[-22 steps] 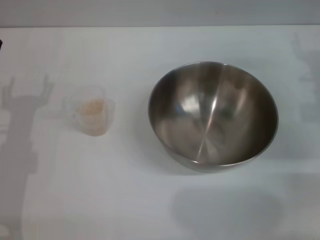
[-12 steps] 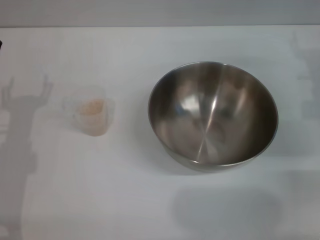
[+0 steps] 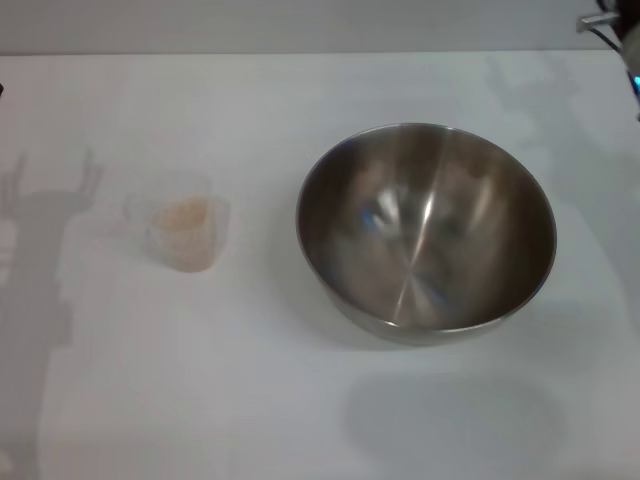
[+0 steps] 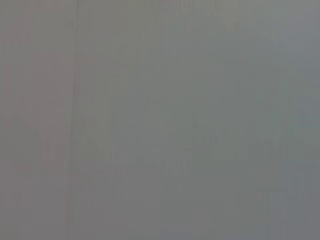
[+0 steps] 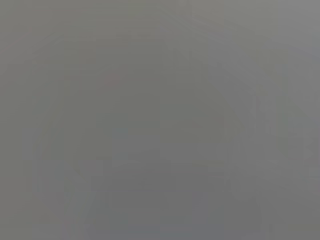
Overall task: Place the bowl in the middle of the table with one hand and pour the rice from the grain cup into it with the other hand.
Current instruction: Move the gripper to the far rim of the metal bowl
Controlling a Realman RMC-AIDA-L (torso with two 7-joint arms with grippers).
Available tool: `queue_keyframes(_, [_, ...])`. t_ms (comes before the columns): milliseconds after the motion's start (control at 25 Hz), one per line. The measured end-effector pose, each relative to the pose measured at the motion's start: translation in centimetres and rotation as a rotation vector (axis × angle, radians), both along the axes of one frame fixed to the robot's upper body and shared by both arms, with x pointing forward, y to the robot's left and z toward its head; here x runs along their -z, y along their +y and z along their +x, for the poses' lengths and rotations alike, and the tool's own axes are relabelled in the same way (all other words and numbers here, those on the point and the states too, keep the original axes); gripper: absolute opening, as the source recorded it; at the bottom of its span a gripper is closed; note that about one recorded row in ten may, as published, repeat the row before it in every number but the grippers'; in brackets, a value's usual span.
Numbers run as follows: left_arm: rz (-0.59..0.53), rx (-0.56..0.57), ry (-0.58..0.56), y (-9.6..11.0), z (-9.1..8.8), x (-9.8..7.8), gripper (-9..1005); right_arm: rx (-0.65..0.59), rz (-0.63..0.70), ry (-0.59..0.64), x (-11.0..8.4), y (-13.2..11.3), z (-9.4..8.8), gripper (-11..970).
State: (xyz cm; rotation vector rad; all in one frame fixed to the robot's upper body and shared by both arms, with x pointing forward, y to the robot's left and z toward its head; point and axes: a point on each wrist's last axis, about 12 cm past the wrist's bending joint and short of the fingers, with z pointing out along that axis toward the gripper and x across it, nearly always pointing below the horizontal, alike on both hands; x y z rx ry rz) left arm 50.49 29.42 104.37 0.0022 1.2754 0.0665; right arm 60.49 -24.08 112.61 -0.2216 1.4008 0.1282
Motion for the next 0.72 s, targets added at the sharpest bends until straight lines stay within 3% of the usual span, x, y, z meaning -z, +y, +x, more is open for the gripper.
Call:
queue_keyframes(360, [-0.002, -0.006, 0.004, 0.1, 0.0, 0.0, 852, -0.026, -0.034, 0.354, -3.4, 3.7, 1.4, 731])
queue_keyframes(440, [-0.002, -0.008, 0.006, 0.2, -0.1, 0.1, 852, -0.032, -0.076, 0.449, -4.8, 5.0, 1.4, 730])
queue_keyframes(720, [-0.003, -0.014, 0.008, 0.3, -0.3, 0.2, 850, -0.050, -0.213, 0.644, -7.1, 7.2, 1.3, 731])
